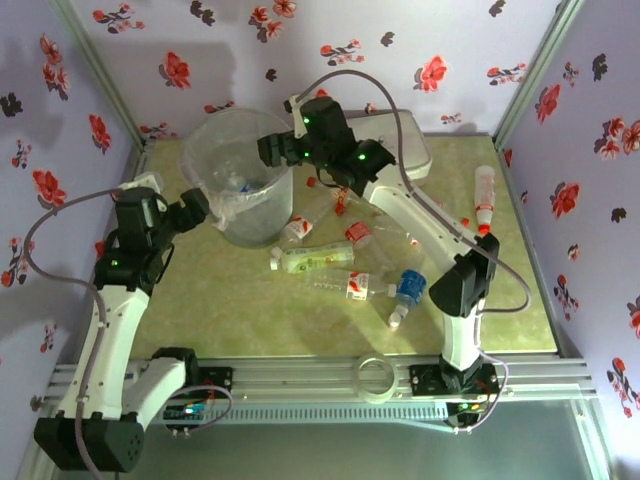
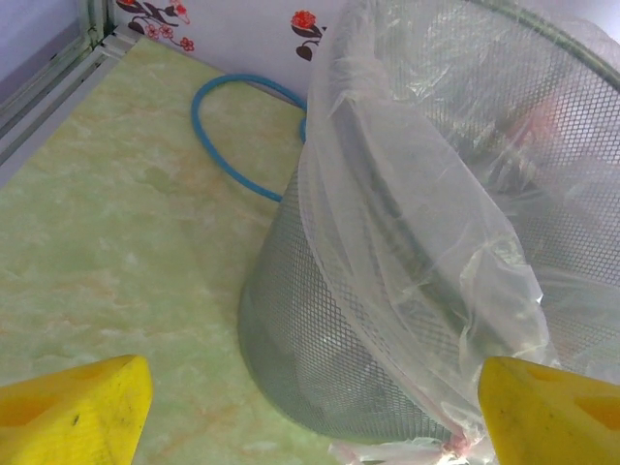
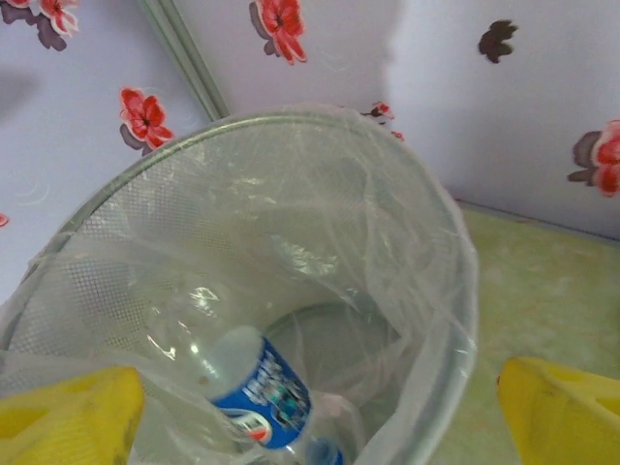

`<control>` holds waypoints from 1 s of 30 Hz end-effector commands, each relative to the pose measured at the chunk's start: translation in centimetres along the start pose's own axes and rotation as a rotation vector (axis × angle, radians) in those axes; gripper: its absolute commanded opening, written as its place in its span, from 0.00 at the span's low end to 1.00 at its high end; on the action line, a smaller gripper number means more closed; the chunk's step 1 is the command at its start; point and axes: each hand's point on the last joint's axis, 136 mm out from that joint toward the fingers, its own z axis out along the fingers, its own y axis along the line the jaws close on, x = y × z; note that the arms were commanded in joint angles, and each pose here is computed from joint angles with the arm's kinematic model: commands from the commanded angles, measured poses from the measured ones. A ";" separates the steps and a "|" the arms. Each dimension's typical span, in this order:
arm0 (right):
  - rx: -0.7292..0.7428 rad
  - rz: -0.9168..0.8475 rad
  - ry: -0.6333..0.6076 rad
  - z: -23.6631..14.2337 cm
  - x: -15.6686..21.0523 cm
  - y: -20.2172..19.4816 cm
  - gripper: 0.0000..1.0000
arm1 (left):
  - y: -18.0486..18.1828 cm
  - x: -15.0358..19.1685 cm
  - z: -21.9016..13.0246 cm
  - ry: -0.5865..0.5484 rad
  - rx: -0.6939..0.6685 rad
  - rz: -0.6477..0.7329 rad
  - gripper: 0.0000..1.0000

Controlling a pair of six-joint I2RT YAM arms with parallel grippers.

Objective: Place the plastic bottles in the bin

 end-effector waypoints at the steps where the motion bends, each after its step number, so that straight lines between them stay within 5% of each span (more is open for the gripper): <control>1: 0.092 -0.009 -0.110 -6.6 -3.9 -1.6 0.95 | -0.3 -1.0 -0.3 -0.043 0.003 0.006 0.88; 6: 0.282 0.137 -0.084 -11.6 -0.7 -8.9 0.96 | -0.2 -0.9 -0.5 -0.028 -0.003 0.025 0.88; 14: 0.565 0.573 0.112 -18.3 14.9 -22.4 0.96 | -1.9 -3.9 -4.7 -0.080 0.031 0.054 0.88; 21: 0.632 0.726 0.299 -19.0 25.4 -23.6 0.93 | -5.0 -6.0 -8.5 -0.090 0.079 0.090 0.86; 30: 0.611 0.890 0.424 -19.1 34.6 -22.0 0.85 | -14.4 -2.6 -5.6 -0.008 0.215 0.293 0.87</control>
